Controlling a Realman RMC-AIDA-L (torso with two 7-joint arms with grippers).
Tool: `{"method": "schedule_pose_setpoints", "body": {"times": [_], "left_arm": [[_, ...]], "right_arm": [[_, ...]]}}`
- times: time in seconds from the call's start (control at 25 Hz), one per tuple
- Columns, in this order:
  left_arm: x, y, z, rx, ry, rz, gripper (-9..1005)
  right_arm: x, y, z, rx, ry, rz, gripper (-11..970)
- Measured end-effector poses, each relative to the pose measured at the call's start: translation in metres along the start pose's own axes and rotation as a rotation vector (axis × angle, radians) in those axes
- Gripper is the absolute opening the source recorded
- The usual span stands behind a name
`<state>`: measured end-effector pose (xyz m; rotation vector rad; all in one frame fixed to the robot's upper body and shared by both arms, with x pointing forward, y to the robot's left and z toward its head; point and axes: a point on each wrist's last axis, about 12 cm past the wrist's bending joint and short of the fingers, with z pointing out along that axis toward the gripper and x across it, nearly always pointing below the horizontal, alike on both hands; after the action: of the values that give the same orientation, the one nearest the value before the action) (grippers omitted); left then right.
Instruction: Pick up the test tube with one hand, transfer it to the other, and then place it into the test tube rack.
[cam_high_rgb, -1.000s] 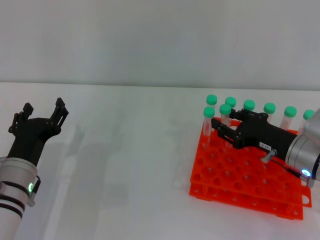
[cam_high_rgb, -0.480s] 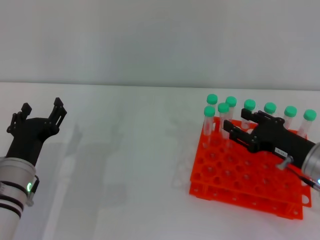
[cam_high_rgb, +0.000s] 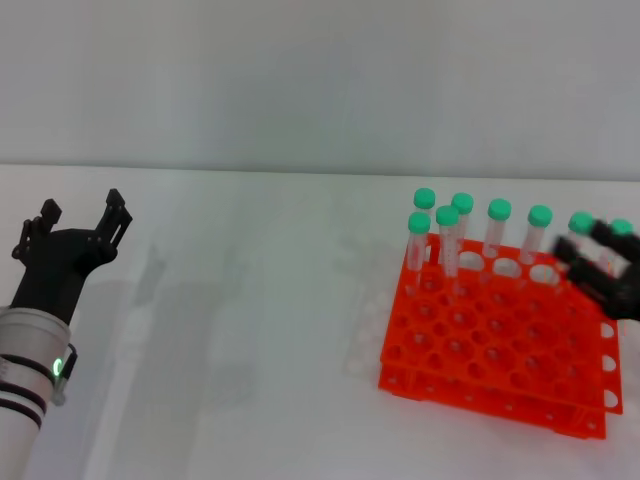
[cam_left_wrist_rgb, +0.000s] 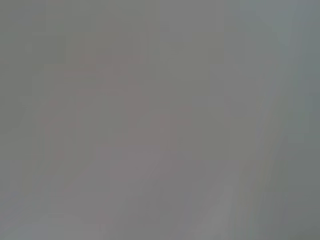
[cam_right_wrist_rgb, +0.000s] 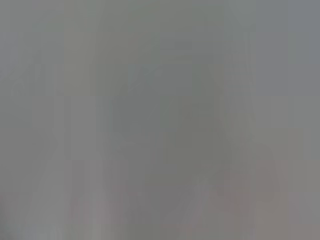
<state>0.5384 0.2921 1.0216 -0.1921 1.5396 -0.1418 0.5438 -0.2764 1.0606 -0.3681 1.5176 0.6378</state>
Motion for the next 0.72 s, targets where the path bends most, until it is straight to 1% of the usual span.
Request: {"method": "schedule_pose_setpoints", "body": {"times": [0.12, 0.24, 0.32, 0.4, 0.56, 0.72], "left_arm": [[-0.002, 0.000, 0.003, 0.004, -0.003, 0.009, 849], [-0.003, -0.002, 0.006, 0.010, -0.006, 0.012, 849], [-0.003, -0.003, 0.007, 0.014, -0.008, 0.011, 849], [-0.004, -0.005, 0.009, 0.023, -0.010, 0.013, 849], [-0.006, -0.008, 0.012, 0.037, -0.013, 0.018, 849], [-0.006, -0.011, 0.015, 0.043, -0.003, 0.018, 849]], "right_arm": [[0.004, -0.012, -0.023, 0.086, -0.021, -0.033, 611], [0.010, -0.026, -0.047, 0.208, -0.031, -0.072, 609], [0.016, -0.032, -0.063, 0.295, -0.044, -0.091, 608], [0.018, -0.033, -0.070, 0.333, -0.052, -0.104, 607], [0.021, -0.039, -0.084, 0.441, -0.076, -0.116, 697], [0.021, -0.044, -0.092, 0.509, -0.096, -0.093, 801]]}}
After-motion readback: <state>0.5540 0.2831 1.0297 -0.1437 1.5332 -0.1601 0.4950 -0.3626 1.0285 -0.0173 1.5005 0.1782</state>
